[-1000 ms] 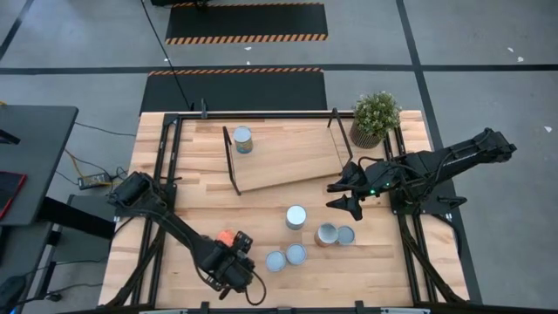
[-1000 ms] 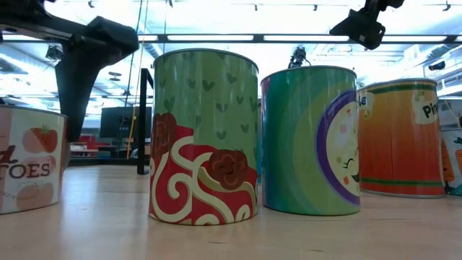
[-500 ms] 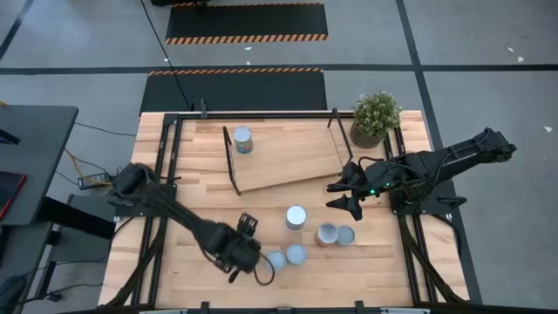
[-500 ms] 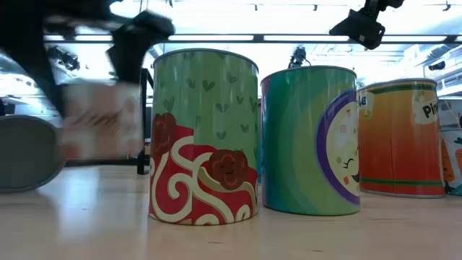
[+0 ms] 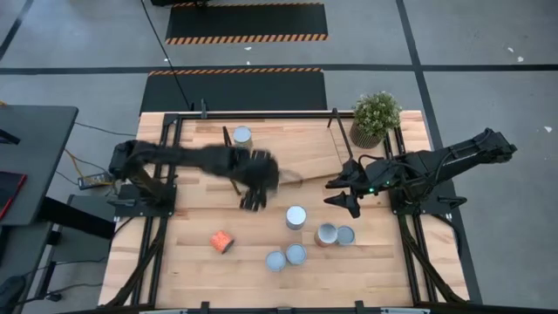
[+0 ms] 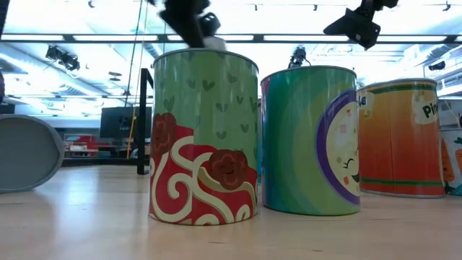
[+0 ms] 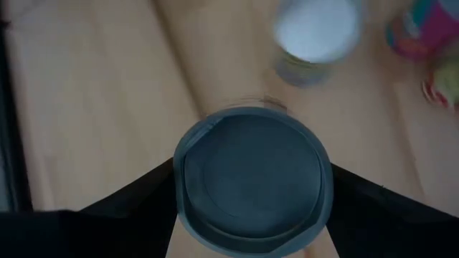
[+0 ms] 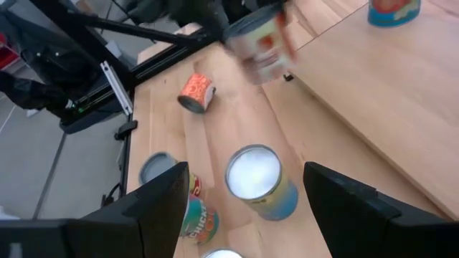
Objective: Pick and place cans onto a shelf
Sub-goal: Put the canned diced tomatoes on the shelf
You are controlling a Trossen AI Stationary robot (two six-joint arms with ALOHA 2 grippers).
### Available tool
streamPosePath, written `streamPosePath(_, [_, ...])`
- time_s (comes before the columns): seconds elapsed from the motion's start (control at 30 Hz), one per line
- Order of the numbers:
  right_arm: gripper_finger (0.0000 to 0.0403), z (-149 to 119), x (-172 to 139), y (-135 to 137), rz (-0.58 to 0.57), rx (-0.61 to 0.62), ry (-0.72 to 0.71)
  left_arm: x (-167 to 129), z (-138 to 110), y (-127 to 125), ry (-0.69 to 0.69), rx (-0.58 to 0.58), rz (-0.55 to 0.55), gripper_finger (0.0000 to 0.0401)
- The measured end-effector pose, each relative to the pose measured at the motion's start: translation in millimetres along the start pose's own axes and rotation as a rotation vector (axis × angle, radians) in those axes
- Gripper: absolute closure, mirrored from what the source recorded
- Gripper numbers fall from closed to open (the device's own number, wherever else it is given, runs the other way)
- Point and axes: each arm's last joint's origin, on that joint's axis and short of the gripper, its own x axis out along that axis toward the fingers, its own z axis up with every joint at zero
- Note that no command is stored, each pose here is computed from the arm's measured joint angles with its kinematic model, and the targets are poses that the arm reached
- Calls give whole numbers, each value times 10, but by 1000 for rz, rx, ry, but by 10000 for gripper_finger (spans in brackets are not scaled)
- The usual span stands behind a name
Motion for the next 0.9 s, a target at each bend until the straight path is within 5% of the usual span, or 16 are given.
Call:
streamPosePath(0.2, [121, 18, 3, -17, -6, 7, -10, 253, 41, 566, 105, -10, -62, 112])
streamPosePath(0.4, [121, 21, 3, -19, -6, 31, -11, 707, -2, 838, 250, -1, -93, 109])
streamPosePath(0.57, [121, 29, 3, -13, 0, 36, -20, 934, -120, 926, 361, 9, -101, 95])
streamPosePath(0.9, [121, 53, 2, -3, 3, 41, -50, 967, -138, 938, 372, -64, -106, 87])
